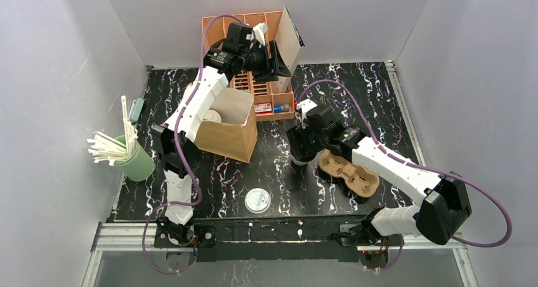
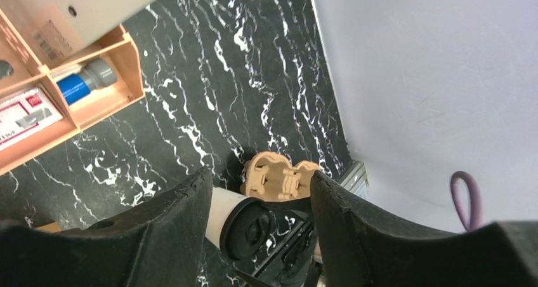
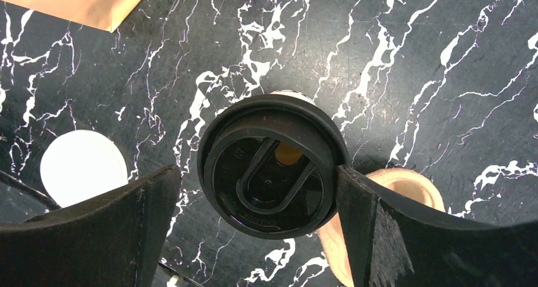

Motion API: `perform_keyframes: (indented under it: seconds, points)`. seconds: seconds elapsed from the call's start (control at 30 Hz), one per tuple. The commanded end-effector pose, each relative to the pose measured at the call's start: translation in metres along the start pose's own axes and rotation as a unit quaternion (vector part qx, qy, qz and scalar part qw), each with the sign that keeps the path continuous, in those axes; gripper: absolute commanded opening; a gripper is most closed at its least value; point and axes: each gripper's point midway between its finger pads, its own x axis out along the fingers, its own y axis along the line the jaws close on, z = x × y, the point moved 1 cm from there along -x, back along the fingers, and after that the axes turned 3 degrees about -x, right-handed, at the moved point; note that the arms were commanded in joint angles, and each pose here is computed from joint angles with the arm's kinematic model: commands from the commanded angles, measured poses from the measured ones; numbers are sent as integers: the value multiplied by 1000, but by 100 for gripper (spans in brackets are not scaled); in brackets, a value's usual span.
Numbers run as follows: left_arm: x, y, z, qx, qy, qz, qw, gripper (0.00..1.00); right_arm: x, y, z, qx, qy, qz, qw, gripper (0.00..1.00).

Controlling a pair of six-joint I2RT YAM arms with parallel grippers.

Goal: Pack the takeout coffee
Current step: Place the coffee cup at the center of the board.

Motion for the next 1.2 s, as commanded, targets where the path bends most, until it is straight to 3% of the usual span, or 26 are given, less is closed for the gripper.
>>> perform_keyframes:
  seconds: [0.0,0.17,0.3,0.63,0.8,0.93,1.17]
  points:
    - [2,3,-10,-49,34,-19,998,52,-6,-2,13,-6,-40,-1,999,98]
    - [10,13,-15,-63,48,-13,997,40,-5,-18,12,-4,-52,-45,998,98]
    - [19,20,-32,-78,89,-25,993,32,-8,-14,20,-11,-78,-31,996,98]
    - [39,30,-81,-76,185,-45,979,34,-8,-4,21,-7,-90,0,996,98]
    - [49,40,-123,-40,245,-30,968,47,-4,-2,17,-5,-77,3,997,98]
    - [50,57,-144,-48,275,2,960,65,-2,-2,17,-4,-74,3,997,98]
    - [45,51,-177,-46,326,-25,944,75,4,-2,13,-3,-59,2,998,98]
